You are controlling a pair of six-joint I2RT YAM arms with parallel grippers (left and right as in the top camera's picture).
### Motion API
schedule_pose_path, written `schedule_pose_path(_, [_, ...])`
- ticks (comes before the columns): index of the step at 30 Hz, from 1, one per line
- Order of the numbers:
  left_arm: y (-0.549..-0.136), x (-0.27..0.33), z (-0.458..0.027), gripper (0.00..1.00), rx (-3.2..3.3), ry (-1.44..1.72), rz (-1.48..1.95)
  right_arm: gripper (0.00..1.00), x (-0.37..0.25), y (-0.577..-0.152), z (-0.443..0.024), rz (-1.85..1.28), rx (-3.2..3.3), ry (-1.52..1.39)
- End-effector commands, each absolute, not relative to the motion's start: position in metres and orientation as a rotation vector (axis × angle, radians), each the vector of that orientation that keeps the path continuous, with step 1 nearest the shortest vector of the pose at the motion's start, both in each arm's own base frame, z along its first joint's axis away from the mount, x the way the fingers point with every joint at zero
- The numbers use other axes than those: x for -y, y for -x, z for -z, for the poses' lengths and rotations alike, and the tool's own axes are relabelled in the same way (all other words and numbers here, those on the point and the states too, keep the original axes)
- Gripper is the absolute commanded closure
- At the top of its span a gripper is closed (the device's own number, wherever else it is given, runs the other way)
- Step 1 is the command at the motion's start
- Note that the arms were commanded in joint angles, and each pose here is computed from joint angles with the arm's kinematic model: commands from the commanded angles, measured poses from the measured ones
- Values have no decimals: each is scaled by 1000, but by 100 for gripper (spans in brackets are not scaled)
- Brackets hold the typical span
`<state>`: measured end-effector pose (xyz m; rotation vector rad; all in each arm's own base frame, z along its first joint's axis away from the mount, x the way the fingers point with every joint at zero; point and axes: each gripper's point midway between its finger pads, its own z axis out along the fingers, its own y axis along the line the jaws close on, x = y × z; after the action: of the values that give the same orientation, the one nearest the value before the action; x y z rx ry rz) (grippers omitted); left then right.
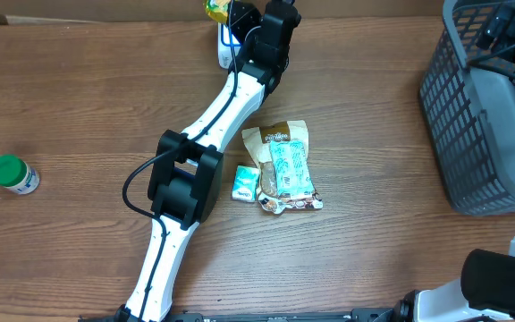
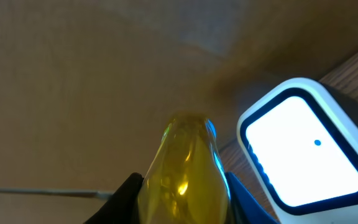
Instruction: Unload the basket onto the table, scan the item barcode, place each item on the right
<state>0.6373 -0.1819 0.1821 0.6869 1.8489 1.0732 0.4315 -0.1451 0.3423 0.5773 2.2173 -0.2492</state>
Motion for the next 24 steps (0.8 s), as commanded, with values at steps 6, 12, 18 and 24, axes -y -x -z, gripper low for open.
schedule_pose_path(6, [-608, 160, -283, 87, -1876, -368, -819, 0, 147, -430, -354, 258, -2183, -583])
schedule_pose_path(12, [-581, 125, -303, 85, -2029, -202, -492, 0, 147, -430, -354, 258, -2183, -583])
schedule_pose_path(18, [-557, 46, -273, 85, -2264, -3, -368, 0, 147, -430, -355, 257, -2183, -583])
schedule_pose_path(24, [-524, -40, -232, 88, -2481, 314, -254, 0, 147, -430, -354, 257, -2183, -583])
